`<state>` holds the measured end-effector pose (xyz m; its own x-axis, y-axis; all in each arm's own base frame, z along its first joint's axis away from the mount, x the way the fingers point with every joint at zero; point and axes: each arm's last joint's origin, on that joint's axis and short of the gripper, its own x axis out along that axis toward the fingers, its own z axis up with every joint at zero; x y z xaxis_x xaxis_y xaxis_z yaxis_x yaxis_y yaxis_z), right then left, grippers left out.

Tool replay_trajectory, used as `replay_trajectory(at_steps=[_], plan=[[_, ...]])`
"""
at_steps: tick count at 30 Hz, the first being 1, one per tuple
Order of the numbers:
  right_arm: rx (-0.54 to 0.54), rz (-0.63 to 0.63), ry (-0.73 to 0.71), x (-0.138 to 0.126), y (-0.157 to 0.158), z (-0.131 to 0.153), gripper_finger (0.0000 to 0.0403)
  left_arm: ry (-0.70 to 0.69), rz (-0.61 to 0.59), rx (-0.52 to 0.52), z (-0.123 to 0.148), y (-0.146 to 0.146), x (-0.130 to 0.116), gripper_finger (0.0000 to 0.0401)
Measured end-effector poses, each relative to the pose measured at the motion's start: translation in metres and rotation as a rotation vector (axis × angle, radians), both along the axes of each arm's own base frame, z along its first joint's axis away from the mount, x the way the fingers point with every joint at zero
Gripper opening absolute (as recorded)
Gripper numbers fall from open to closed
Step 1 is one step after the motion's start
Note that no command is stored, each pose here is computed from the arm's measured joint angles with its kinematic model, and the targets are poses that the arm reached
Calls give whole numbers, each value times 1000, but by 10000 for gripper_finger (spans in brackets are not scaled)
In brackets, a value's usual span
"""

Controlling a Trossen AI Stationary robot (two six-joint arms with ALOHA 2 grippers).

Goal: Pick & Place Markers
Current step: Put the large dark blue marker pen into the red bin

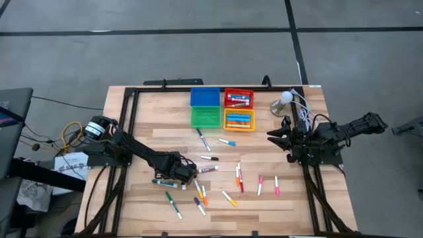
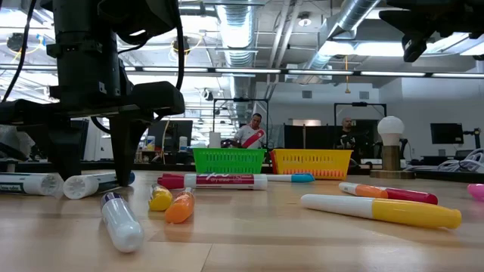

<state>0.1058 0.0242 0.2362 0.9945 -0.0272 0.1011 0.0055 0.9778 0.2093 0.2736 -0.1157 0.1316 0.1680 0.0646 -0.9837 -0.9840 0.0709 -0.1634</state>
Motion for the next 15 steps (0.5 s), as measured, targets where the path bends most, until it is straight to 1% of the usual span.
replay_trajectory(at_steps=[12,15], plan=[[0,0,0,0,0,0,100,-2,-2,-7,0,0,0,242],[0,0,0,0,0,0,100,4,-3,-20,0,0,0,233]])
